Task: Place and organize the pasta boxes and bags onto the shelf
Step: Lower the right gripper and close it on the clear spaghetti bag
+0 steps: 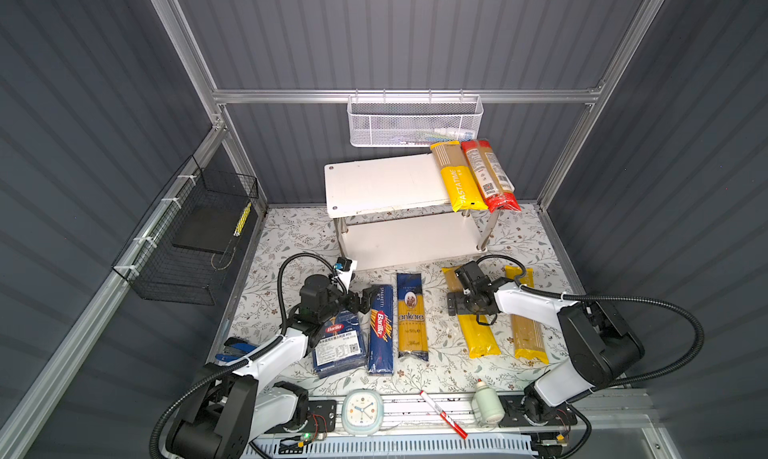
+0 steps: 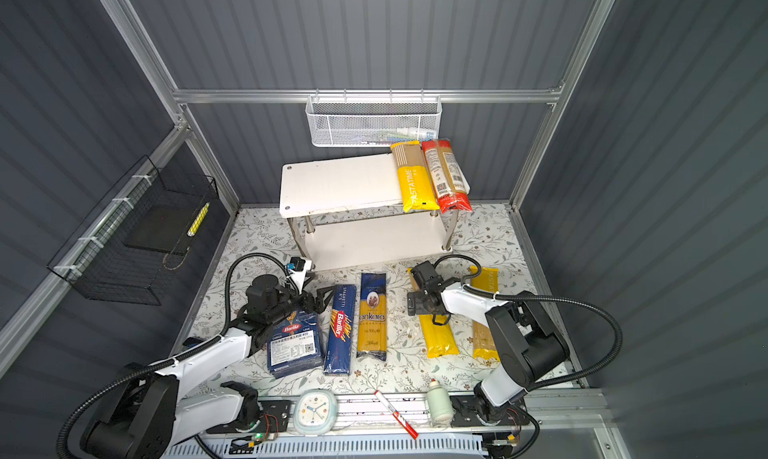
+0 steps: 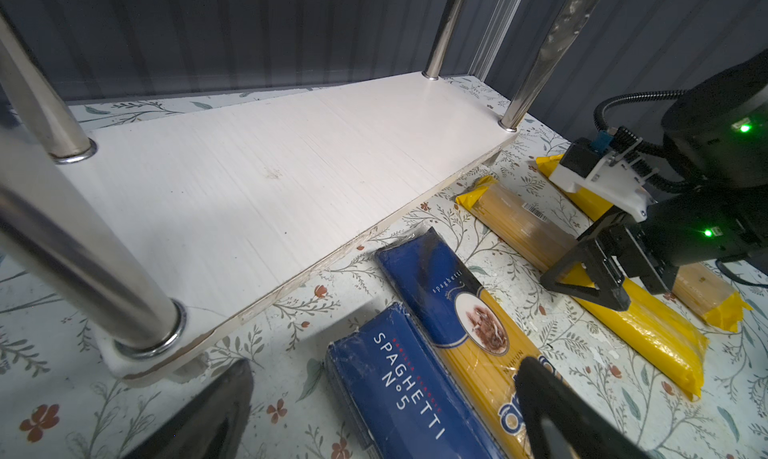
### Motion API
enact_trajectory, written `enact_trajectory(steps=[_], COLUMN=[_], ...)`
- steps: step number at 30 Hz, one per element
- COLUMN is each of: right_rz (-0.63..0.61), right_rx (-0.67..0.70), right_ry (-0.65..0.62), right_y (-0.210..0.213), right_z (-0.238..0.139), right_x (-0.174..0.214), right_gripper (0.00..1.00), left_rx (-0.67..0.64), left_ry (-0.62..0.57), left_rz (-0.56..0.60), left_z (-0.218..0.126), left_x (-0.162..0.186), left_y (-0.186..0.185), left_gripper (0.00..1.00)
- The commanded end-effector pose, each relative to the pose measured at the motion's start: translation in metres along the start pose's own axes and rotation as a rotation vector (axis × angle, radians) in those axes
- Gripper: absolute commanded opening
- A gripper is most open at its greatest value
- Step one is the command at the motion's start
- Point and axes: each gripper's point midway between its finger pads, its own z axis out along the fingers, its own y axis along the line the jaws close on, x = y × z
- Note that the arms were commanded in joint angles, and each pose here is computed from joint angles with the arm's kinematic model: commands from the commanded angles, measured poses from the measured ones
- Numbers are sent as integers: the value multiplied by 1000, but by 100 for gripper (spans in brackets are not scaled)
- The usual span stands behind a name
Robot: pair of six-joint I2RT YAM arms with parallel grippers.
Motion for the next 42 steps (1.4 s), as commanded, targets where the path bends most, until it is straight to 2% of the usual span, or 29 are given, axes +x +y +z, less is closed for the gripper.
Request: enact_trajectory(steps=[1,5,15,22,29,33,37,42], right_rz=[17,33,72,60,56,67,69,68], right_rx=[-3,-32,7,15,5,-8,-16,-39], right_ry=[109,115,108,64,62,43,15,-35], right_y=[-3,2,-5,-7,-4,-2,-1,3], right_z=[6,7,6,-2,-2,-4,-10,-23], right_x=[32,33,33,23,19,15,8,-6], right_gripper=[99,98,89,72,58,45,44,36], left_rx=[-1,0,-1,0,0,0,0,0], left_ry=[-4,-5,-9,-10,-7,-9,-9,-7], left_rz=[10,11,14,16,15,15,15,15], left_z=[1,1,-1,-1,-1,-1,0,0], left_x=[-5,-5,-6,-7,-6,-6,-6,-5], left_y=[0,0,-1,-1,-1,-1,-1,-1], left_gripper=[99,99,99,99,99,99,99,99])
